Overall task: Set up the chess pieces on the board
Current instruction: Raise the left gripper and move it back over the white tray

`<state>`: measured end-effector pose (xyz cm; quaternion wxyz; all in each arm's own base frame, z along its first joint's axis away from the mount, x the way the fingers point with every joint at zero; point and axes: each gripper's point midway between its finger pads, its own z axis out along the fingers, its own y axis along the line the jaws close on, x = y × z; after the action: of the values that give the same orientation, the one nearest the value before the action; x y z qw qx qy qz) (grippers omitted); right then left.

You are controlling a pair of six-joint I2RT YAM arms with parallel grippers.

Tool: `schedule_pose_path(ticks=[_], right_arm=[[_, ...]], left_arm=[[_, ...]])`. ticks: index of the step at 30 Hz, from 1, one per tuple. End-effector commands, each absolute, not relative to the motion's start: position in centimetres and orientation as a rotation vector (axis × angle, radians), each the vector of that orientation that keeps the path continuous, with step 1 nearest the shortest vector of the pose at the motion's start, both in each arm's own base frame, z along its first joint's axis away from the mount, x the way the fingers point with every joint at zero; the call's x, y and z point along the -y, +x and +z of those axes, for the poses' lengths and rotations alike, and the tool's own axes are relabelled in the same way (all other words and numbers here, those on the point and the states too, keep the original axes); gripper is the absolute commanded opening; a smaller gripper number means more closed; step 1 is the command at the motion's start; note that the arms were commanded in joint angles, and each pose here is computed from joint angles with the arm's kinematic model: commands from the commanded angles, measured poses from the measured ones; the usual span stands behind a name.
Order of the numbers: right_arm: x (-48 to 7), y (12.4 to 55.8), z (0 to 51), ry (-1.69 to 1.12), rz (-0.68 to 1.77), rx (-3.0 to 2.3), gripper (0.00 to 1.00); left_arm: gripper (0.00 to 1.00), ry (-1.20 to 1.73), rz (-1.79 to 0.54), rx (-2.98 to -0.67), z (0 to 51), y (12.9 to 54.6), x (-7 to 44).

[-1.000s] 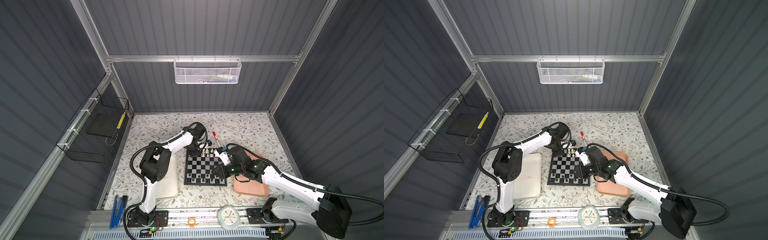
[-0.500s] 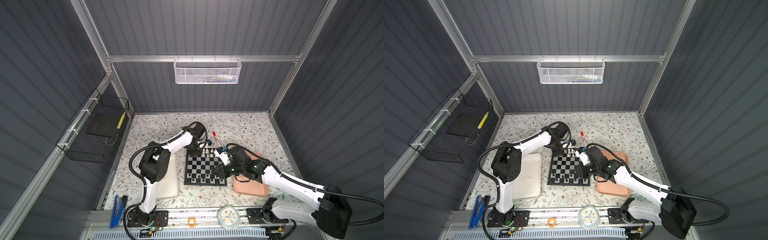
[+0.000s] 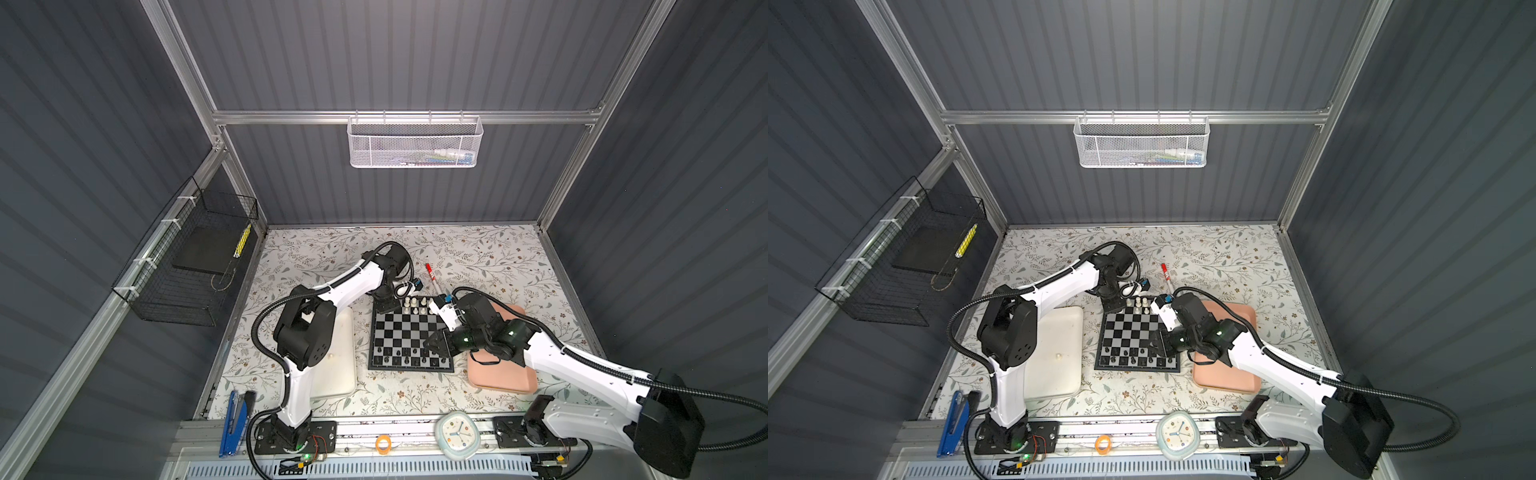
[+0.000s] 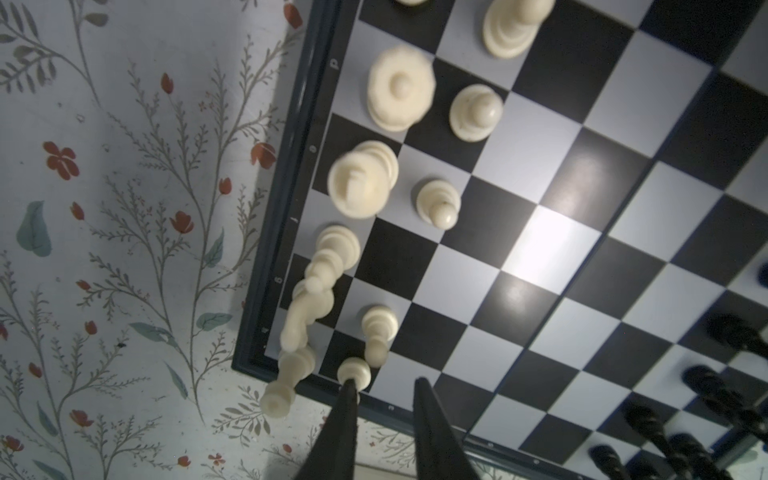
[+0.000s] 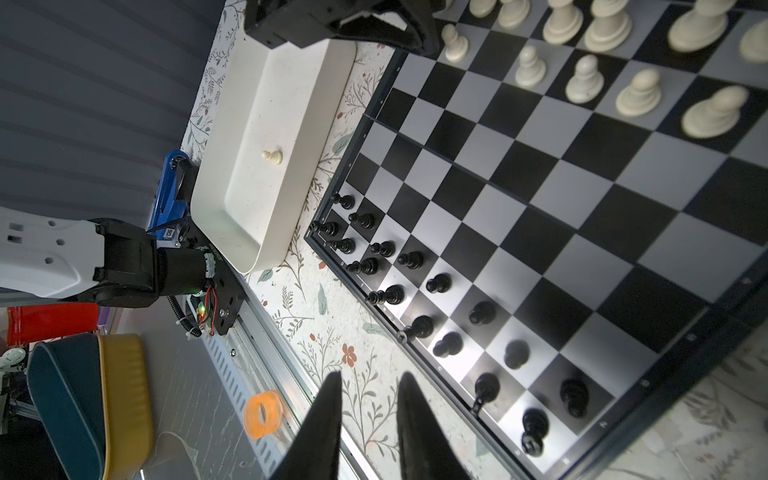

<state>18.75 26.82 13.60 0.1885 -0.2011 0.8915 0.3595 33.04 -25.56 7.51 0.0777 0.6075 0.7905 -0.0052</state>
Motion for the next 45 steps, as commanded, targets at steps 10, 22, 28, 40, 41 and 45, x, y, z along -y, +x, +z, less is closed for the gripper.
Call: schedule_pose_path(ticks=[10, 22, 28, 40, 41, 45], right_arm=[[-27.0, 18.9, 14.7, -0.583, 1.024, -2.498, 0.26], [-28.9, 19.3, 14.1, -0.643, 1.014, -2.516, 0.25], [-30.4, 19.5, 14.0, -0.692, 1.024, -2.504, 0.24], [-31.9, 19.8, 14.1, -0.715, 1.066, -2.477, 0.25], [-31.9, 19.7, 14.1, -0.718, 1.071, -2.476, 0.25], [-32.5, 19.2, 14.6, -0.727, 1.121, -2.459, 0.25]], left_arm=[[0.3, 1.84, 0.032, -2.32, 11.1, 30.9, 23.3], [0.49, 1.651, -0.058, -2.489, 12.7, 28.8, 16.0], [0.55, 1.586, -0.044, -2.533, 12.2, 26.8, 12.8], [0.57, 1.493, -0.106, -2.645, 9.8, 23.0, 8.4], [0.57, 1.497, -0.107, -2.651, 9.5, 22.7, 8.3], [0.58, 1.492, -0.114, -2.662, 8.9, 22.5, 8.2]])
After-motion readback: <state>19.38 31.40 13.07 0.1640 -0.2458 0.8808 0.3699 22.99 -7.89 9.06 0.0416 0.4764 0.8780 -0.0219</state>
